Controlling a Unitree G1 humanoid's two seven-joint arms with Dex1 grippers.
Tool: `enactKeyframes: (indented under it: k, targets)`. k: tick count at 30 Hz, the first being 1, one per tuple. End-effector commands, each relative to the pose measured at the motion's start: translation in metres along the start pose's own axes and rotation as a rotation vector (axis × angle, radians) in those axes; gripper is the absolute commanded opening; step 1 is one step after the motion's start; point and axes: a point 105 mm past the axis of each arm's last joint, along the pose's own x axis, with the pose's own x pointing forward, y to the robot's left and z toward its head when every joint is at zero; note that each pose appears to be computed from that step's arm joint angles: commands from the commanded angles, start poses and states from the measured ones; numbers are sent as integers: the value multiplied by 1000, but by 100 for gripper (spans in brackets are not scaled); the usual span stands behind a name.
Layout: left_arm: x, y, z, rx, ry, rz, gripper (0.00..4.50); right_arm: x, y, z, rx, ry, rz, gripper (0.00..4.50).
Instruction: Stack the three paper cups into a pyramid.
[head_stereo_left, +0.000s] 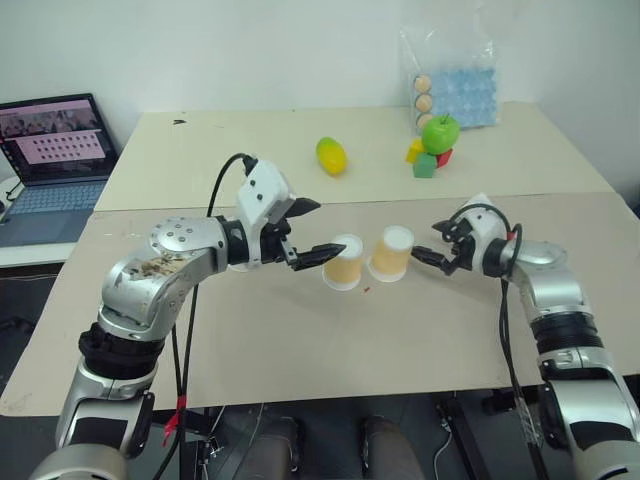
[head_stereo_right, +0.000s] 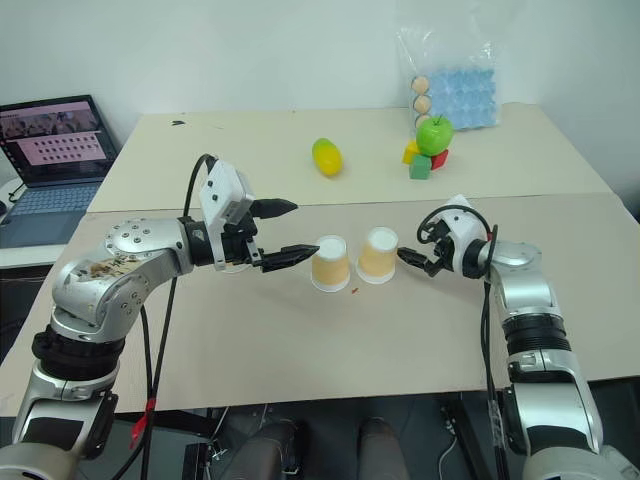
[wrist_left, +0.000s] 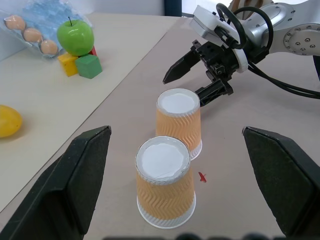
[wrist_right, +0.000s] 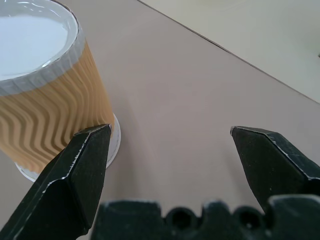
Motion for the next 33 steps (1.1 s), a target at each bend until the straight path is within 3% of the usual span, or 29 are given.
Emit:
enactKeyframes:
  k: [1,9,17,23,26,33]
  targets:
    - [-3,0,10,41,-28,11,450,2,5,16,-39,-39,26,446]
    - [-2,1,10,41,-29,14,450,1,10,10,-34,-23,37,446]
    - [-5,3,9,42,-27,24,450,-38,-31,1,-82,62,-85,446]
    - [-8,7,8,40,-21,42,450,-72,-49,26,-130,52,-120,446]
    - [-12,10,7,32,-13,56,450,-85,-38,54,-172,35,-49,446]
    - [-23,16,-1,8,11,95,450,-94,38,116,-195,-87,306,446]
